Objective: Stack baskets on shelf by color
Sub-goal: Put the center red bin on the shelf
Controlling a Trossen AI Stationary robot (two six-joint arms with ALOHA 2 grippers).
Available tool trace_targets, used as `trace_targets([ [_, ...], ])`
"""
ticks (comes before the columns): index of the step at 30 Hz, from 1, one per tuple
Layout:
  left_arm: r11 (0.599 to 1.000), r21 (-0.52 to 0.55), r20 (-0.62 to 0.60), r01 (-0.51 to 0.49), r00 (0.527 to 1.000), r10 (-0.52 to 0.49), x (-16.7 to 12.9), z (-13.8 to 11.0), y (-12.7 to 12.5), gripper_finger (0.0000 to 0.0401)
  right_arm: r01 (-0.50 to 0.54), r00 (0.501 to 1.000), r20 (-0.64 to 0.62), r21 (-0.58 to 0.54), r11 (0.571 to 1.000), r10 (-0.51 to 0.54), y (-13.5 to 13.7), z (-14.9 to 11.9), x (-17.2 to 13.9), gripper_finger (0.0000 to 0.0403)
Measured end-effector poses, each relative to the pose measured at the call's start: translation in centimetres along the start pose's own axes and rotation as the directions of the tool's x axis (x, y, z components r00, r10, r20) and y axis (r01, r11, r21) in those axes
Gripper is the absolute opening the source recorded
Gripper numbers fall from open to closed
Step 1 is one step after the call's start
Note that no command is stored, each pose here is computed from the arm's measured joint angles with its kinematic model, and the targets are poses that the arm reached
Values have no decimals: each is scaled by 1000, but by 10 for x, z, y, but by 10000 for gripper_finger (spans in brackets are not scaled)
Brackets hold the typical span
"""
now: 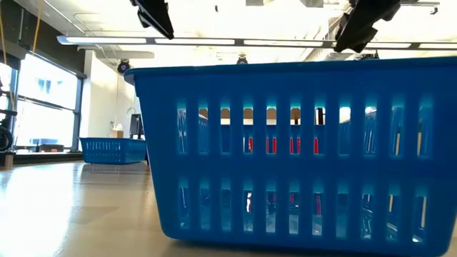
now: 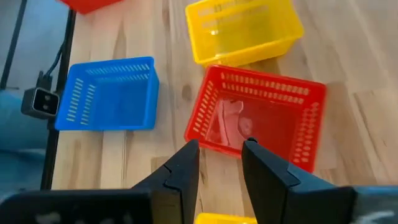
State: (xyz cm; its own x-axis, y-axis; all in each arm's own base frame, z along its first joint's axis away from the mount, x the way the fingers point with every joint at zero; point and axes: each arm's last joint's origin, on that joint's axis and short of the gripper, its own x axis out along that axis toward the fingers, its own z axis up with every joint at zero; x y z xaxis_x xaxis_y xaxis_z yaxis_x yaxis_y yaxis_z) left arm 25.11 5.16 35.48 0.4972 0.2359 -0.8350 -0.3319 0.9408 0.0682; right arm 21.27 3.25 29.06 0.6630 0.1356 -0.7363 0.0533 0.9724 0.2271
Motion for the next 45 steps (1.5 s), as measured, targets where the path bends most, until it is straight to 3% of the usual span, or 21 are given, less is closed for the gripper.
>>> trace_targets([
  [12,1000,-18,-11,-12,1000,12,1,-1,3,101,-62,997,40,70,996,59,17,15,51,143],
  [19,1000,-18,-10,-12,1000,12,1,-1,3,101,-115,992,-26,150,982,120,22,13,85,149],
  [35,999,-17,-8,-36,999,36,1,-1,3,101,-45,980,-185,149,988,72,18,-6,148,149],
  [45,999,17,-8,-38,999,38,1,-1,3,102,56,973,-232,202,978,-8,13,-15,167,144],
])
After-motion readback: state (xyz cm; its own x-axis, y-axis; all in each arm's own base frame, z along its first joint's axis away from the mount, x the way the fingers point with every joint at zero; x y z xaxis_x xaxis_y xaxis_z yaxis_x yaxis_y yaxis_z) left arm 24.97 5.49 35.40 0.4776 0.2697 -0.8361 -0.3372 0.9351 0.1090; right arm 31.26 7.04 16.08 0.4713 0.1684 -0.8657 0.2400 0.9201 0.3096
